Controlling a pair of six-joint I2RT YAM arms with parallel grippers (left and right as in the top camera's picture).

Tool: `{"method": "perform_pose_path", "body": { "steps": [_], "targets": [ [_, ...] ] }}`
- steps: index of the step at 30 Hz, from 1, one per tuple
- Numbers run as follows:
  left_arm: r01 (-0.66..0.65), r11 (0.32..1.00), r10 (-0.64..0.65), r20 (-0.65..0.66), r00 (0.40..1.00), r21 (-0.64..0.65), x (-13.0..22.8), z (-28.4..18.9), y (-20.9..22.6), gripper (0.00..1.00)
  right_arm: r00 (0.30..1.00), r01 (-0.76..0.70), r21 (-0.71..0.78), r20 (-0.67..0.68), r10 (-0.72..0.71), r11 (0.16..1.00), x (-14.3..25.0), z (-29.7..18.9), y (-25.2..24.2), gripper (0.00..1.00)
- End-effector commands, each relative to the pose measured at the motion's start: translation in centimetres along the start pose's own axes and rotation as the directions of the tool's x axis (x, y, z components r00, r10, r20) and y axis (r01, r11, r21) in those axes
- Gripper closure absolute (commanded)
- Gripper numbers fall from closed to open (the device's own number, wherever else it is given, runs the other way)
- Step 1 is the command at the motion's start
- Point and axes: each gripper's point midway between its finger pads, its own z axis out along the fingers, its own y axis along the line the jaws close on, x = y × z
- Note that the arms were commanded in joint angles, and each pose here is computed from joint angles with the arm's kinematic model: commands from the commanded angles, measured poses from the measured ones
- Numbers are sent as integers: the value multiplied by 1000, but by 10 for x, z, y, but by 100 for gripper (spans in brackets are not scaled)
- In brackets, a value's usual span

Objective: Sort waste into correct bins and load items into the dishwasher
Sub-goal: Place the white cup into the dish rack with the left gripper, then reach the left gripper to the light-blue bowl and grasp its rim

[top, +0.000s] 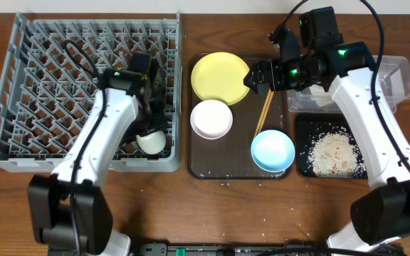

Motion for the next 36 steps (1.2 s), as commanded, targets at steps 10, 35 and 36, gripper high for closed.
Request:
{"method": "perform_pose_path", "body": {
  "steps": [10, 35, 36],
  "targets": [
    [-7, 998, 6, -30, 1000, -58, 1, 14, 4, 6, 1000, 22, 14, -14, -21, 1000, 4, 1, 0, 1],
    [-379, 901, 327, 243, 913, 212, 63, -65, -154, 7, 892, -370, 294, 378, 248, 882, -30, -140, -97, 1],
    [-398, 893, 346, 243, 906, 212, 67, -60, -163, 7, 886, -385, 300, 385, 258, 873, -27, -146, -102, 1]
  ]
}}
